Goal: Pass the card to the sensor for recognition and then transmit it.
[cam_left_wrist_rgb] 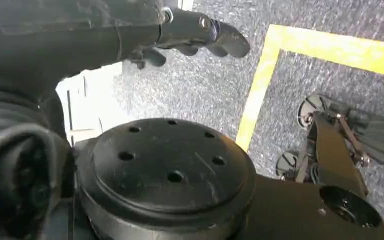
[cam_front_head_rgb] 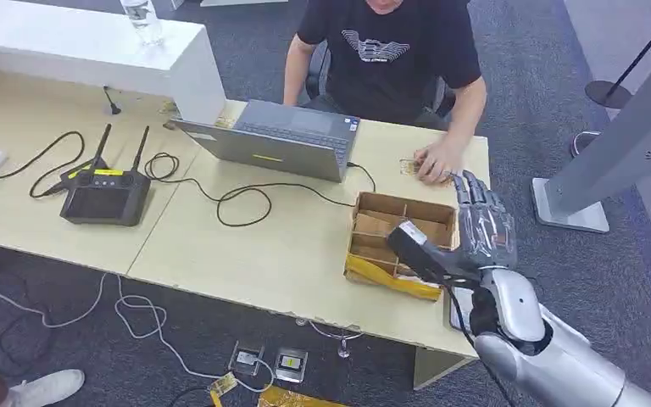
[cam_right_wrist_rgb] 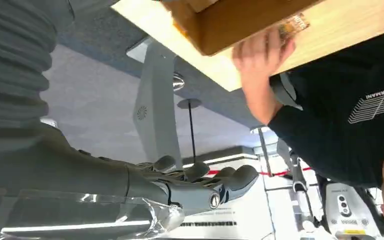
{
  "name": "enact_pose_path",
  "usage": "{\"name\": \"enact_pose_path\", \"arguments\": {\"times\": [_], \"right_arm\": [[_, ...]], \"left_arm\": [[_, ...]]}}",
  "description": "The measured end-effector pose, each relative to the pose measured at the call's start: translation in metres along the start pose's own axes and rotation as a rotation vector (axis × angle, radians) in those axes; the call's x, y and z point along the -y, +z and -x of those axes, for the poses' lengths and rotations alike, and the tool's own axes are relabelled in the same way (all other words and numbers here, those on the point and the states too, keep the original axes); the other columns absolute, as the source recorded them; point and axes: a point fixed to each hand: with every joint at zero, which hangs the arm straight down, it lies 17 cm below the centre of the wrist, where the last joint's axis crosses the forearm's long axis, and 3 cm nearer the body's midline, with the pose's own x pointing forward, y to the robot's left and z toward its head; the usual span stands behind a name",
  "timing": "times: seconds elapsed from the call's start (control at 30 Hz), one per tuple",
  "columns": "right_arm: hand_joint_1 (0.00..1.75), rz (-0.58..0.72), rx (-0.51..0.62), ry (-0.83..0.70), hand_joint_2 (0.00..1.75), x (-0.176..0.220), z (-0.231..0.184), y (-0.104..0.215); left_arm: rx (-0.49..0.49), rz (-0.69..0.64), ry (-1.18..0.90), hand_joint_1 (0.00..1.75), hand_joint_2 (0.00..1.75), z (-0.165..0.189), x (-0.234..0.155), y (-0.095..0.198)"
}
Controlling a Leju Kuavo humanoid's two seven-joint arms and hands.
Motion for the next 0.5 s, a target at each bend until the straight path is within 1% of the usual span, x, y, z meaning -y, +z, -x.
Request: {"name": "enact_pose_path", "arguments": {"times": [0.13,0.23,0.37,0.47,0.5], "right_arm": [[0.0,-0.063,0.005,0.061,1.75,-0.016,0.008,0.031],[0.0,-0.057,-0.001,0.076,1.75,-0.014,0.011,0.052],[0.0,-0.03,-0.012,0.059,1.75,-0.001,0.015,0.061],[0.0,-0.036,-0.027,0.03,1.75,-0.002,0.019,0.076],[0.0,-0.022,-0.029,0.021,1.75,0.005,0.02,0.078]], "left_arm": [[-0.006,0.0,-0.001,0.0,0.0,0.001,0.0,0.0],[-0.021,-0.003,0.002,0.0,0.0,0.004,-0.002,0.0],[-0.03,-0.006,0.007,0.0,0.0,0.005,-0.002,0.0],[-0.035,-0.01,0.007,0.0,0.0,0.006,-0.003,0.0],[-0.037,-0.011,0.007,0.0,0.0,0.006,-0.003,-0.001]]}}
